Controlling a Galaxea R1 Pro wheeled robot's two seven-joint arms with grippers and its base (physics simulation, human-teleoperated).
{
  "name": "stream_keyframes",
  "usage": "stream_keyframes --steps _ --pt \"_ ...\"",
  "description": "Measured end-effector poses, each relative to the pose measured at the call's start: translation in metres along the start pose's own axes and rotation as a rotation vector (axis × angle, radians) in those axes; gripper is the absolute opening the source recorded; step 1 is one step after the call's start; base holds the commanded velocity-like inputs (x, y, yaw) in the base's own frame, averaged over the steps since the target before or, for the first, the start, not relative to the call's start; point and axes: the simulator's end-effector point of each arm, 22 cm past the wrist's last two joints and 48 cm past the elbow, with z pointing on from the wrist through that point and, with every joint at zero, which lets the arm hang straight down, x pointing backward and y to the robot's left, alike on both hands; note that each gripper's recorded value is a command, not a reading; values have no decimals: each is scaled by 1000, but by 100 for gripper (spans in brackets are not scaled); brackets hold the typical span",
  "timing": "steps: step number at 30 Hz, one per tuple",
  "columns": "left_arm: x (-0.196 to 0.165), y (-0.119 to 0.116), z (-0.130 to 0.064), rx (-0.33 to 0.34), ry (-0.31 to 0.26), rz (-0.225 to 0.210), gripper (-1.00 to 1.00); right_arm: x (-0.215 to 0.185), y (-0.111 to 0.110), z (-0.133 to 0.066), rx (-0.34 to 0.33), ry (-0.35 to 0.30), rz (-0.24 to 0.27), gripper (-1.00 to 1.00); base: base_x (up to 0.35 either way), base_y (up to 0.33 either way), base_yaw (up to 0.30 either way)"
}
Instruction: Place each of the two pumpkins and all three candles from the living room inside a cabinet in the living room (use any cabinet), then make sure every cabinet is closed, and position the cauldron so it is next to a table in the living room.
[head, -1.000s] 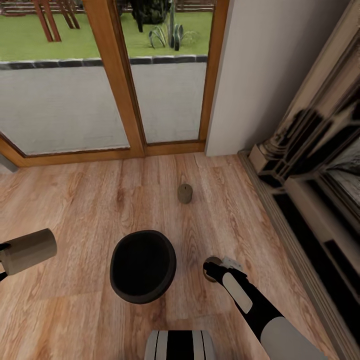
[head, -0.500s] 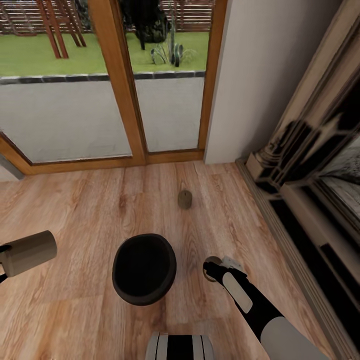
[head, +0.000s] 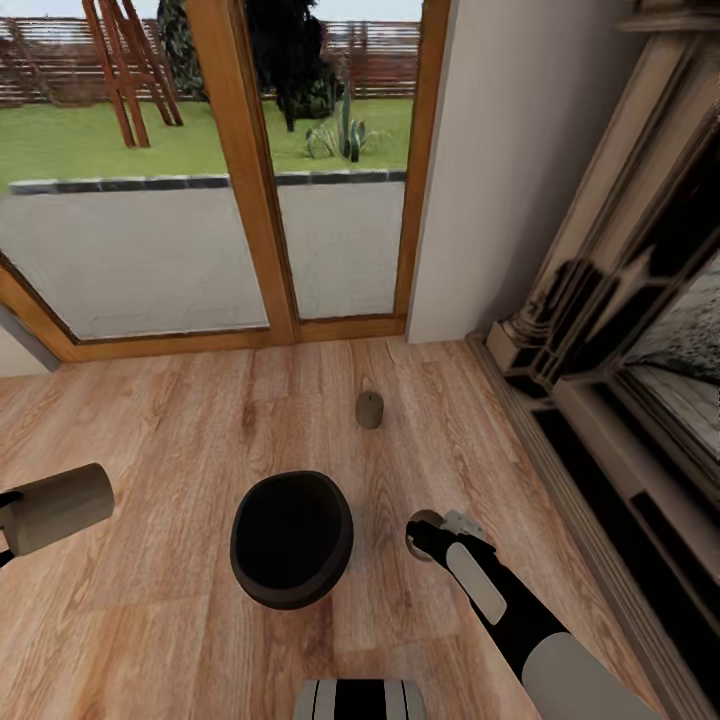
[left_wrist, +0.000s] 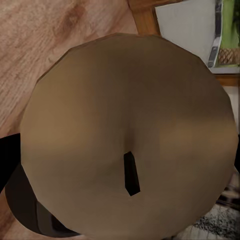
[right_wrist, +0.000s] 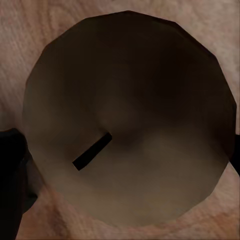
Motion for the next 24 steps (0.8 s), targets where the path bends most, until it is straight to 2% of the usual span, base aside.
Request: stream_keyframes --steps 9,17,24 --pt "-2 -11 -10 25 -13 10 -100 -16 10 -14 -19 -38 -2 -100 -220 75 0" --pt "-4 -25 -19 59 -23 17 -100 -30 19 -28 -36 -66 -1 -100 -62 5 0" --pt "-4 -36 -27 82 -31 29 -100 -40 26 -39 -50 -89 0 -100 -307 0 0"
